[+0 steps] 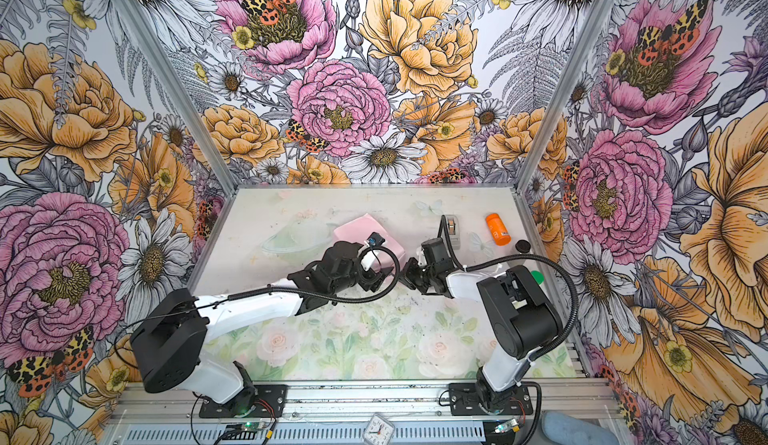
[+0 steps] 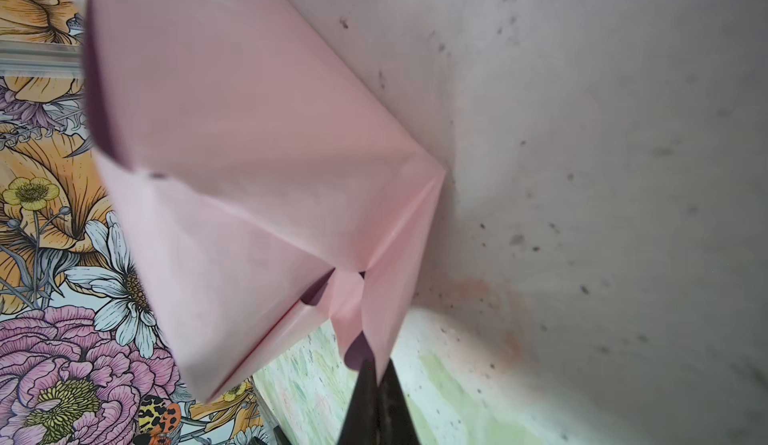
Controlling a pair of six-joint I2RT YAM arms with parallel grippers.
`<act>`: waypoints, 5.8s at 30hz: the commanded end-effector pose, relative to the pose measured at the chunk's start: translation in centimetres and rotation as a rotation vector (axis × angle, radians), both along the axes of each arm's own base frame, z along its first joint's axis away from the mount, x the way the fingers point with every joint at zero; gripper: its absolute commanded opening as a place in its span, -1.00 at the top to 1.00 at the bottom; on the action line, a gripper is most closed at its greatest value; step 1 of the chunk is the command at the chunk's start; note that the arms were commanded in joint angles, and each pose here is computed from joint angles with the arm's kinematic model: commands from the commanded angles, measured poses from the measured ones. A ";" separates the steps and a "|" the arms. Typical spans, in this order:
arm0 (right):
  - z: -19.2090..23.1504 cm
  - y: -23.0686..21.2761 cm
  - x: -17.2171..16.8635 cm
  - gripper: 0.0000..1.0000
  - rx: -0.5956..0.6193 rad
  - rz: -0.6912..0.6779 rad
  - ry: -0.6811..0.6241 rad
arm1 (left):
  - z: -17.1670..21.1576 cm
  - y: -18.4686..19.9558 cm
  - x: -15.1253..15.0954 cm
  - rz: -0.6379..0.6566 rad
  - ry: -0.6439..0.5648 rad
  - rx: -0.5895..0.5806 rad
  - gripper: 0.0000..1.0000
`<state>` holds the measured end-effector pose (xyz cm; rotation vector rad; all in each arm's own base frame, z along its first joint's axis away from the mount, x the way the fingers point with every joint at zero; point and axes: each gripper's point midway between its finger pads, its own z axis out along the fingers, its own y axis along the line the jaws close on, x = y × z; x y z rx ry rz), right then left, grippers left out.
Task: Wrap the gift box in paper
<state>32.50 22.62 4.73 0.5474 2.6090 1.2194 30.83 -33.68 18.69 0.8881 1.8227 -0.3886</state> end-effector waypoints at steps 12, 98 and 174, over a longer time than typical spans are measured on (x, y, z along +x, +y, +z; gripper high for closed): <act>4.0 1.0 1.6 1.00 0.020 0.000 -0.096 | -6.0 0.4 1.2 -0.211 -0.143 0.417 -0.97; 3.1 0.8 2.2 0.84 -0.031 -0.055 -0.147 | -19.8 3.0 1.7 0.000 -0.127 0.406 -0.23; 0.9 -20.7 15.1 0.53 -0.312 0.188 -0.229 | -20.9 3.0 1.0 -0.026 -0.022 0.350 0.02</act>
